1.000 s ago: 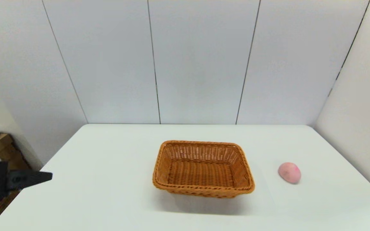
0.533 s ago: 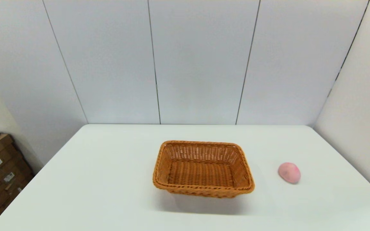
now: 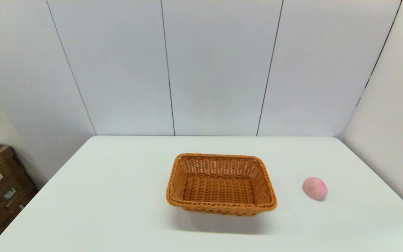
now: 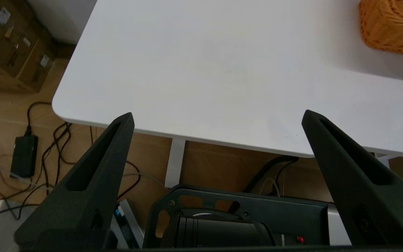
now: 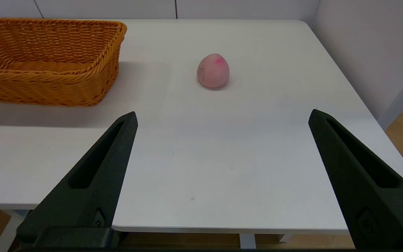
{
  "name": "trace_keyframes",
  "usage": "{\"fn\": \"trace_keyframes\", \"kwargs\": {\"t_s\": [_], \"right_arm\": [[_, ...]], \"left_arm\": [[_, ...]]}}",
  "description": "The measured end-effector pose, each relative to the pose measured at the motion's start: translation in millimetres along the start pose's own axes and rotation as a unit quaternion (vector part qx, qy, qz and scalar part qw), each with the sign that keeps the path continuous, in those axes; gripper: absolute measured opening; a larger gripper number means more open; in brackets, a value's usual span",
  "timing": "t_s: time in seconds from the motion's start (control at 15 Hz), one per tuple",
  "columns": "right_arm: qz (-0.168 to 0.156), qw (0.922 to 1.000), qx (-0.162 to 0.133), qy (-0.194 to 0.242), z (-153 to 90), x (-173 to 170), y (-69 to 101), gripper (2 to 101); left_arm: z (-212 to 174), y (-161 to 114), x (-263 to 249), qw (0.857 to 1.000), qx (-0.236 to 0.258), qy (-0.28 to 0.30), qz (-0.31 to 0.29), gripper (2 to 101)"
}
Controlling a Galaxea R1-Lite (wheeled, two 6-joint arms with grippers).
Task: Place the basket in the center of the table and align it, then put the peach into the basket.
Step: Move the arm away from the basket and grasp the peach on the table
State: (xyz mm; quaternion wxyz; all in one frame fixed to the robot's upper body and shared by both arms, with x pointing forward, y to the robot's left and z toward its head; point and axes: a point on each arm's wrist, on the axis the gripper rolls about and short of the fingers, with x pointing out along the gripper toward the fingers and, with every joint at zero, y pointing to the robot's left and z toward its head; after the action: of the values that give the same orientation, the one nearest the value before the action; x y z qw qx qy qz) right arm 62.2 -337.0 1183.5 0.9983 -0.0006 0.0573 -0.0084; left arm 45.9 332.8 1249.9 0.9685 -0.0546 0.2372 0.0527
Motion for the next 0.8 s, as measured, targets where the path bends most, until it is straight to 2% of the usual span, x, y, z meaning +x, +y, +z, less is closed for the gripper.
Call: {"fn": "trace_keyframes", "kwargs": {"t_s": [0.27,0.67,0.8], "right_arm": [[0.0,1.0,0.001,0.0,0.0,0.0,0.0,97.1],[0.001,1.0,0.001,0.0,0.1,0.0,0.0,97.1],[-0.001,1.0,0.0,0.0,0.0,0.0,0.0,97.1]], "left_arm": [[-22.6,2.3,12.8,0.999,0.026,-0.039,-0.027,97.3],[-43.4,3.1,44.8,0.983,0.043,-0.174,-0.043,97.7],[-47.7,3.7,46.1,0.981,0.041,-0.185,-0.046,97.7]]}}
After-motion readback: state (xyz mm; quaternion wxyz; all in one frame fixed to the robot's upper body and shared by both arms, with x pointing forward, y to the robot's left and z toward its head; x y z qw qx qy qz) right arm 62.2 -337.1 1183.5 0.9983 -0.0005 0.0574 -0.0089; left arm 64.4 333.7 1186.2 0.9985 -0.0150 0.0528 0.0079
